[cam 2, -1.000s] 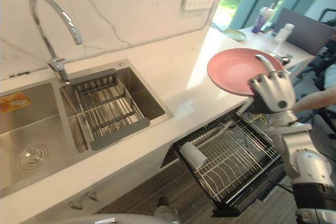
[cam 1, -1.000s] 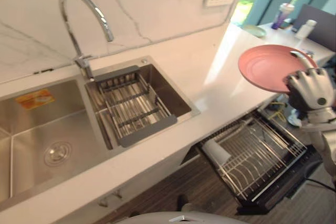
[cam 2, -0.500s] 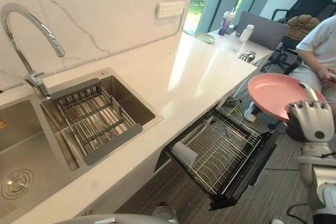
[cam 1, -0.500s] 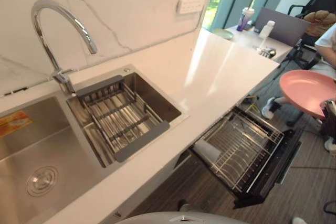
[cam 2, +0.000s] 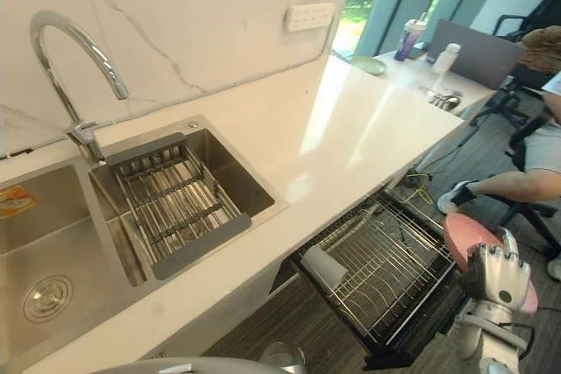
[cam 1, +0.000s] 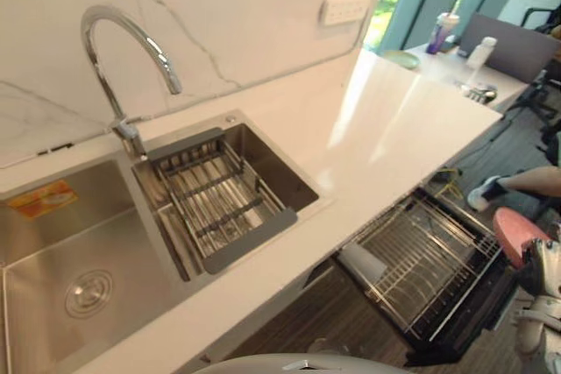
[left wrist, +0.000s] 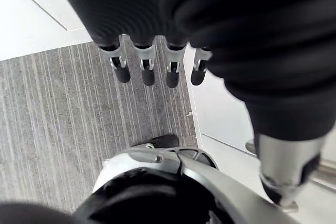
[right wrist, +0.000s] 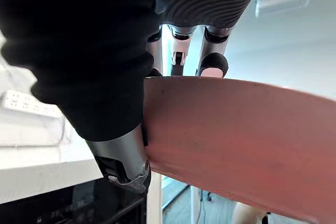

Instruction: Walk over to the sink, pick up the cup, carry it to the dishwasher, place the cup inside the dishwasher, then close the dishwasher door

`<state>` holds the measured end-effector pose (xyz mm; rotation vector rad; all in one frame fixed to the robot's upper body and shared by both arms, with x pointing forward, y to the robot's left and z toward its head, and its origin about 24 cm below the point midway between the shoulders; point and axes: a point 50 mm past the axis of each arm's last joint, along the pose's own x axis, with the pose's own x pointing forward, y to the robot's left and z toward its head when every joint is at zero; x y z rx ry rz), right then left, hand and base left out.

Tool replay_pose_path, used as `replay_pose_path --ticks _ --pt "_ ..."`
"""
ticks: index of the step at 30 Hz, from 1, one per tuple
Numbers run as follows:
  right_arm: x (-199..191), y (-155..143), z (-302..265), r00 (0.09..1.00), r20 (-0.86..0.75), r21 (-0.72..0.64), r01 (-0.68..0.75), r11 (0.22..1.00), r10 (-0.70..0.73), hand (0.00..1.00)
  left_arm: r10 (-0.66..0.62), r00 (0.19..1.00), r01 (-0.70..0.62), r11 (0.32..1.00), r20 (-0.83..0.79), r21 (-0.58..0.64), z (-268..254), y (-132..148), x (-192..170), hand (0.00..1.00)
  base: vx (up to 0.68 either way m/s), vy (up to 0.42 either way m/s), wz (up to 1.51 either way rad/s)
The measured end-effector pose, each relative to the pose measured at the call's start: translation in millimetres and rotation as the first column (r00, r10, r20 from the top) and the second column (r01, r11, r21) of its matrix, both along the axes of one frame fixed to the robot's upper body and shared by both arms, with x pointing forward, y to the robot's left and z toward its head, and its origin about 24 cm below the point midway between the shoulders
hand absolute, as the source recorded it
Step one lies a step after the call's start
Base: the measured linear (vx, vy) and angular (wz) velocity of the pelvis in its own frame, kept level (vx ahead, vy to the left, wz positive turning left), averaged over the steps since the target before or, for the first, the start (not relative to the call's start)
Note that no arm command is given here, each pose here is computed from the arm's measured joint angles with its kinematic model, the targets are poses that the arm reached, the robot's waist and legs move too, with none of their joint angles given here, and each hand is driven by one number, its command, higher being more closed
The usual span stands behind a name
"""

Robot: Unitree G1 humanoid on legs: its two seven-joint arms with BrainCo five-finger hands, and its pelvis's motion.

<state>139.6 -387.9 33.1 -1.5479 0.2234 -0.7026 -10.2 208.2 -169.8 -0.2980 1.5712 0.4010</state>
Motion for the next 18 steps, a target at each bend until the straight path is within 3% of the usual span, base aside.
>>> replay_pose_path --ticks 9,18 --pt "10 9 -18 0.997 0.046 0.111 0.053 0.992 -0.058 1.00 -0.004 0.998 0.004 1.000 0.057 0.006 1 1 13 0.00 0.08 -0.063 0.06" --pt "49 20 -12 0.993 0.106 0.149 0.033 0.988 -0.049 1.00 -0.028 0.988 0.029 1.000 0.155 -0.004 2 0 42 0.00 0.00 -0.055 0.09"
